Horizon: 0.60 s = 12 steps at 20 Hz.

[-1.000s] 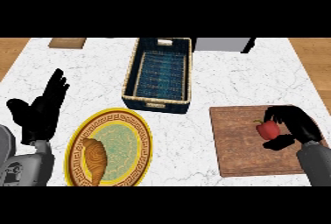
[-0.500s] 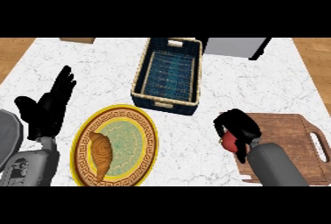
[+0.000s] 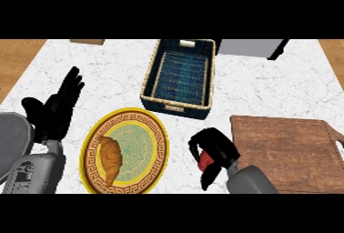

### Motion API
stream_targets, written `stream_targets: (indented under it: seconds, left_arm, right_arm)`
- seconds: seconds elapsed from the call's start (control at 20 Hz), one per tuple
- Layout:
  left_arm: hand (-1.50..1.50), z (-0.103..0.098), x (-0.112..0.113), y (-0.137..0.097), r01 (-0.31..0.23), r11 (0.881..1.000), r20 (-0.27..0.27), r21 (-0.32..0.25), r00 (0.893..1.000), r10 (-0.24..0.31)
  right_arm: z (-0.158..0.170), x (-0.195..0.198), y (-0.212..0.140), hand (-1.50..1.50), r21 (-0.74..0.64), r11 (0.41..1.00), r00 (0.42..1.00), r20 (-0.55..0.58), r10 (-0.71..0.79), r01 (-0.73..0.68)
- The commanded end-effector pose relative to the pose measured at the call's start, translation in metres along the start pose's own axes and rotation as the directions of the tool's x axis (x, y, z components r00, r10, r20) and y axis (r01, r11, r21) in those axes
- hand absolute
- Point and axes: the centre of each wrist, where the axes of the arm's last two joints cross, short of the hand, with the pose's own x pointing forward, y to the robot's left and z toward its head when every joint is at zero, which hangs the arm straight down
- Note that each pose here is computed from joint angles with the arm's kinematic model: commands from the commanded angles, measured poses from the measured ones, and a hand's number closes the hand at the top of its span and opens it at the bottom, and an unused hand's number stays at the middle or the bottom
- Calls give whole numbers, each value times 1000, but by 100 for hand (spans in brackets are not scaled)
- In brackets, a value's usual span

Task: Pick the bell pepper from the cutting board and place it in the basket

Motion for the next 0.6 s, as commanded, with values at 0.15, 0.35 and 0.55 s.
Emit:
stream_targets:
  seconds: [0.15,0.35,0.55]
  left_arm:
    - [0,-3,-2,-4,-10,1000,-17,1,1000,10]
    - [0,-1,-6,2,20,1000,-29,23,999,-19]
    - [0,-6,2,9,6,999,-34,38,999,-4]
  right_arm:
    - [1,86,35,150,-171,916,926,177,-334,363]
    - [7,147,33,150,-266,876,907,243,-344,403]
    - [3,192,16,150,-334,858,917,222,-331,390]
